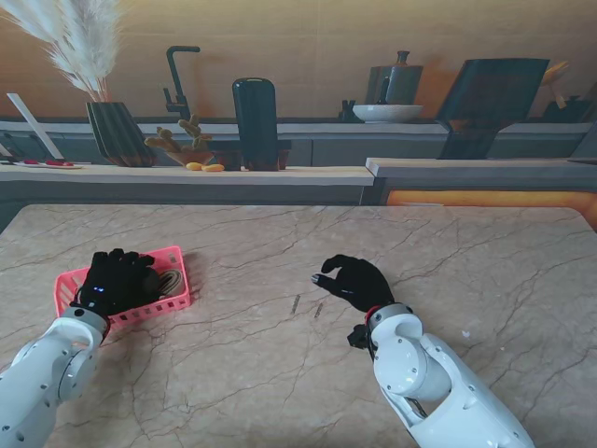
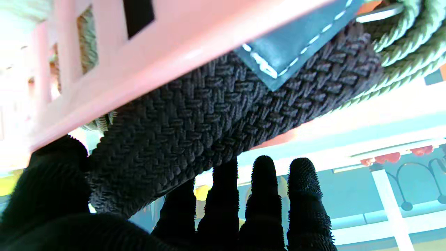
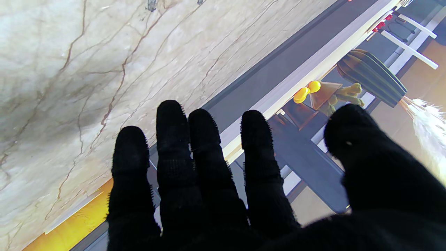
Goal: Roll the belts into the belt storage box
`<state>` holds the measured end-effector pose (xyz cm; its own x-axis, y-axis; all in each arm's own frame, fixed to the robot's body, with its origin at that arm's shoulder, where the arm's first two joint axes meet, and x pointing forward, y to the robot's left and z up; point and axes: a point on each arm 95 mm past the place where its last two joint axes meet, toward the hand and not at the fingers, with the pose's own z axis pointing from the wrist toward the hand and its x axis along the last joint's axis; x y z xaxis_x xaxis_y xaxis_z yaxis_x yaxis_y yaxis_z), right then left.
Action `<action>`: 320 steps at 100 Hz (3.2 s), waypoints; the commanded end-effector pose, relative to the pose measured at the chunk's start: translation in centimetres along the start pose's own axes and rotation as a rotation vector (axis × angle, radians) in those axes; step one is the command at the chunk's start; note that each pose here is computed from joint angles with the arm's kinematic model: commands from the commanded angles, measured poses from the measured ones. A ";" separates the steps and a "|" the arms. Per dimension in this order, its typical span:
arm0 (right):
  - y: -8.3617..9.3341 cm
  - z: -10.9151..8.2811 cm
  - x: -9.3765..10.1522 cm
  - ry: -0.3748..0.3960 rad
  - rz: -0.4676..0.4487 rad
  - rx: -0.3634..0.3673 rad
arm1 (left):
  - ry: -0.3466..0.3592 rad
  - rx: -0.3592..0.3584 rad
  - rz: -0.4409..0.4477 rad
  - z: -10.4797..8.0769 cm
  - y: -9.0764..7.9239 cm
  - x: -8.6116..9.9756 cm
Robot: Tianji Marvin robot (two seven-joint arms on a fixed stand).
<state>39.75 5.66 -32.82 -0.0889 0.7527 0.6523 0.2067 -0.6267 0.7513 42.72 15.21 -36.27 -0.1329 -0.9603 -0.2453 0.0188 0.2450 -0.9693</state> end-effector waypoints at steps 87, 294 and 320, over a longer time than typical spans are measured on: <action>-0.1 -0.1 0.2 -0.003 0.012 -0.016 | 0.041 -0.074 -0.118 -1.3 -0.7 1.6; 0.9 -2.7 0.5 0.348 0.054 -0.074 | 0.462 0.111 -0.988 -1.1 -8.5 12.5; 1.2 -2.8 0.6 0.427 0.083 -0.055 | 0.461 0.124 -0.956 -1.5 -8.5 12.0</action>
<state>37.27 4.79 -31.38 -0.4645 0.5606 0.6856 0.1785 -0.6990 0.6925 39.89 1.72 -30.70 -0.5151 -0.6039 0.6082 -0.1717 -0.6225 -0.7635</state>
